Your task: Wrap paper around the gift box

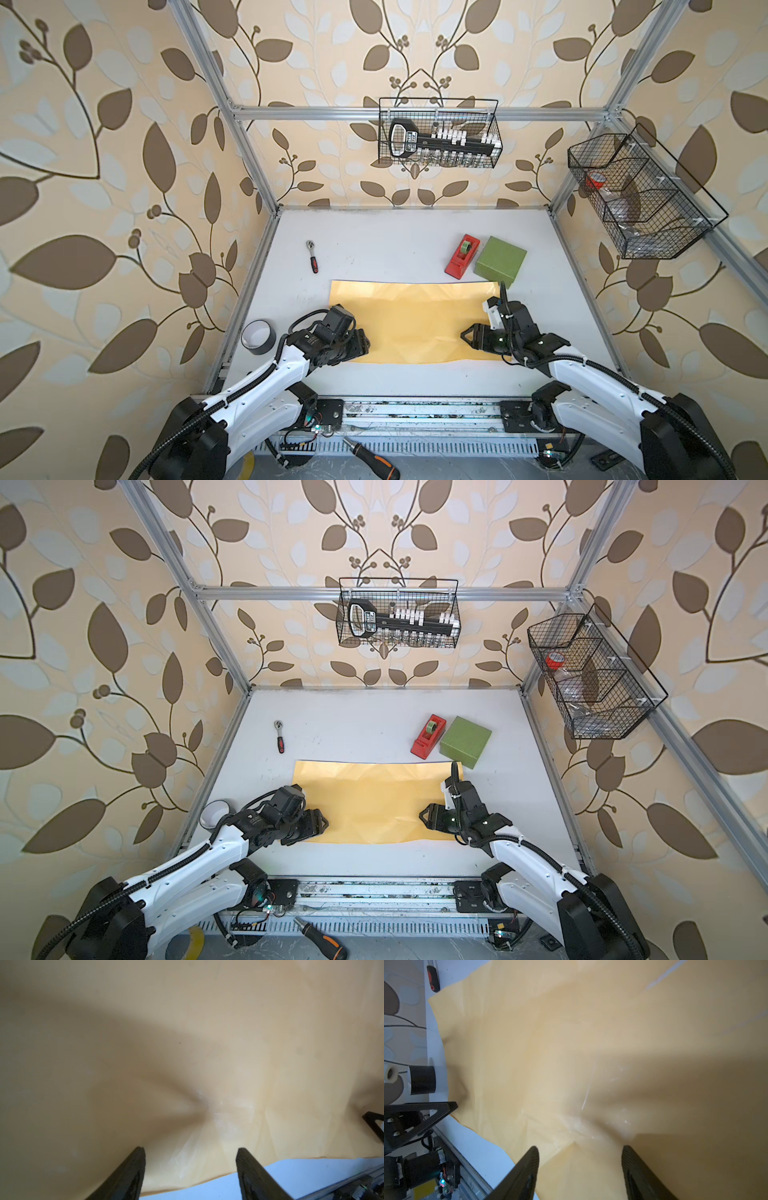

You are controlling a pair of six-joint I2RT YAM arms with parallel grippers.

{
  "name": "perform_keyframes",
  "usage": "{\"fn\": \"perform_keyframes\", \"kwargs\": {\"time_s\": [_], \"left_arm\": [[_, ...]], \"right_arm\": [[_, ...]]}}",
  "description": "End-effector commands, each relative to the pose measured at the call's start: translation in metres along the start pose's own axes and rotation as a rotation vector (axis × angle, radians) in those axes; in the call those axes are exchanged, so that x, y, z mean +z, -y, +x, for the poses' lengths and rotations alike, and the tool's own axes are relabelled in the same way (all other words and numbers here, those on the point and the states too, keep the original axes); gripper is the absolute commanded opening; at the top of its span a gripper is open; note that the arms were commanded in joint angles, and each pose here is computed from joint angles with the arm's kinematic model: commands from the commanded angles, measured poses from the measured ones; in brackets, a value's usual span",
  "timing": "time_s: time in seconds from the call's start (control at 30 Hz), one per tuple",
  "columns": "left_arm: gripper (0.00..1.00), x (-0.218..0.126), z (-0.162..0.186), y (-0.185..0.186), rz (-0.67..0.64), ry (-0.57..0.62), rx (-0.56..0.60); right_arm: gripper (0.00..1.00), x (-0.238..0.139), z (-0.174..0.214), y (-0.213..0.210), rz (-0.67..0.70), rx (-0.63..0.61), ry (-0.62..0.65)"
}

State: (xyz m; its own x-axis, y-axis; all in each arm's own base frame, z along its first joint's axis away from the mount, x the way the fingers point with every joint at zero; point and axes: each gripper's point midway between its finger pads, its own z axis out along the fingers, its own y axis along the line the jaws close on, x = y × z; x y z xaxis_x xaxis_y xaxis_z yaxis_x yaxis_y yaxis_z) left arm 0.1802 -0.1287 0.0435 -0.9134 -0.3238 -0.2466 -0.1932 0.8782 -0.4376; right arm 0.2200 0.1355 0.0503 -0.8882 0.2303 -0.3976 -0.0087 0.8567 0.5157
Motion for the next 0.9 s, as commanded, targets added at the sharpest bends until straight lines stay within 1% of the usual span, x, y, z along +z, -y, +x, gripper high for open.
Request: {"fn": "perform_keyframes", "kwargs": {"time_s": [0.0, 0.03, 0.07, 0.13, 0.2, 0.23, 0.27, 0.33, 0.37, 0.43, 0.57, 0.7, 0.87], "left_arm": [[0.76, -0.035, -0.049, 0.062, 0.164, 0.145, 0.084], [0.8, -0.04, -0.06, 0.08, 0.216, 0.168, 0.103], [0.83, -0.046, -0.071, 0.099, 0.267, 0.185, 0.123], [0.84, -0.049, -0.087, 0.134, 0.357, 0.187, 0.156], [0.84, -0.05, -0.101, 0.171, 0.448, 0.164, 0.198], [0.82, -0.047, -0.106, 0.189, 0.489, 0.144, 0.213], [0.79, -0.044, -0.11, 0.208, 0.511, 0.135, 0.233], [0.76, -0.034, -0.112, 0.239, 0.511, 0.128, 0.299], [0.75, -0.031, -0.113, 0.26, 0.512, 0.133, 0.341], [0.73, -0.015, -0.111, 0.29, 0.502, 0.125, 0.392], [0.66, 0.019, -0.124, 0.337, 0.53, 0.101, 0.416], [0.66, 0.051, -0.132, 0.372, 0.531, 0.08, 0.451], [0.66, 0.091, -0.144, 0.394, 0.516, 0.063, 0.458]], "right_arm": [[0.7, -0.029, -0.059, 0.0, 0.035, -0.029, 0.132], [0.73, -0.038, -0.079, 0.004, 0.037, -0.008, 0.181], [0.76, -0.046, -0.1, 0.009, 0.048, 0.013, 0.234], [0.81, -0.063, -0.137, 0.023, 0.08, 0.056, 0.332], [0.84, -0.076, -0.169, 0.039, 0.119, 0.104, 0.416], [0.85, -0.081, -0.182, 0.049, 0.142, 0.124, 0.454], [0.86, -0.084, -0.194, 0.06, 0.166, 0.15, 0.486], [0.87, -0.09, -0.213, 0.087, 0.217, 0.212, 0.528], [0.87, -0.088, -0.219, 0.099, 0.226, 0.246, 0.538], [0.88, -0.083, -0.226, 0.115, 0.227, 0.301, 0.553], [0.88, -0.06, -0.235, 0.126, 0.197, 0.346, 0.537], [0.87, -0.039, -0.239, 0.13, 0.158, 0.364, 0.498], [0.85, -0.024, -0.239, 0.135, 0.137, 0.377, 0.47]]}}
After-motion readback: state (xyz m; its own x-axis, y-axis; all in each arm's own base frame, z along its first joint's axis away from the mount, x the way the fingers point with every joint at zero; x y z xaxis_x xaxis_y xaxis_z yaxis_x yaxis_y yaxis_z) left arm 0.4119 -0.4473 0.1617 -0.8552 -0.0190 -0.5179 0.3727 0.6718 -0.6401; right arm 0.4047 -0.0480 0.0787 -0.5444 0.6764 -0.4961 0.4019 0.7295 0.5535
